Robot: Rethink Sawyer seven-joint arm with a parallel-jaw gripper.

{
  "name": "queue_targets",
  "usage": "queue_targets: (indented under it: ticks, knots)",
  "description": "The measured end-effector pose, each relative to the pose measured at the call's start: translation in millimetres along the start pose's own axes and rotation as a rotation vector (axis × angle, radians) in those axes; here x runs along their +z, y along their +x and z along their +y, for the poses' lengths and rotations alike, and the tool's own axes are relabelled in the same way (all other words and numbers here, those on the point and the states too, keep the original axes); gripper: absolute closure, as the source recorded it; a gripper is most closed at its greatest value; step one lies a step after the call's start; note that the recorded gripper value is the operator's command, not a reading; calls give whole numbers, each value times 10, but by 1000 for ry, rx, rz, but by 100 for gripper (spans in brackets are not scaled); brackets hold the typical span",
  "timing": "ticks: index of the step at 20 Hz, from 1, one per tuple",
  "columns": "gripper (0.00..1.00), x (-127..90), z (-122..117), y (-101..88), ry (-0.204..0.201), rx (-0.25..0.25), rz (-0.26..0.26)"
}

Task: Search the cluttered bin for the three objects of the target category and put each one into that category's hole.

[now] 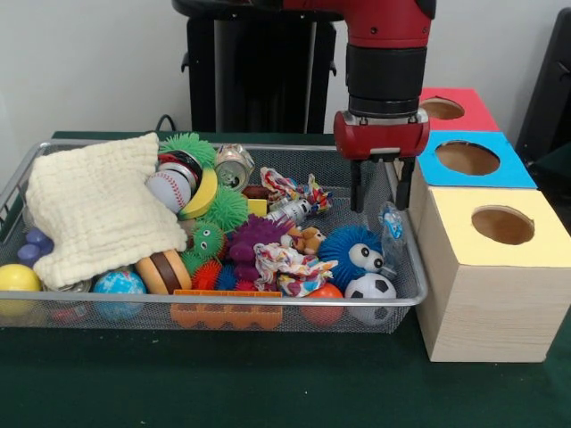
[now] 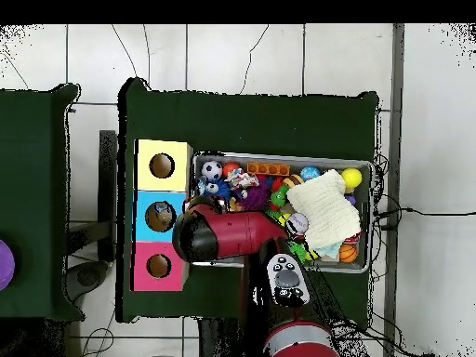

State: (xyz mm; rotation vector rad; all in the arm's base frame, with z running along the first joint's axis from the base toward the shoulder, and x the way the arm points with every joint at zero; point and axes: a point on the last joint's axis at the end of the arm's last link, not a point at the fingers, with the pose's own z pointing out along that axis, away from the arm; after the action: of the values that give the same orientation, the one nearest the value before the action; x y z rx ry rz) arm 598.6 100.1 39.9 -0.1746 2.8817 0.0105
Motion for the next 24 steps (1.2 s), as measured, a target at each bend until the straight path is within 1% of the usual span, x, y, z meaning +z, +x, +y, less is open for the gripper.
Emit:
queue_targets:
  ticks: [5, 9, 14, 15, 16, 19, 22, 24]
  knots:
    - [0, 9, 1, 10, -1, 0, 2]
    - [0, -28, -27, -9, 2, 5, -3]
    - [0, -331, -60, -190, 12, 35, -35]
    - [0, -357, -63, -208, 12, 38, -37]
    - [0, -473, -68, -292, 14, 53, -45]
    - [0, -594, -65, -377, 15, 66, -53]
    - [0, -782, -37, -487, 14, 88, -52]
    - [0, -866, -2, -518, 13, 95, -41]
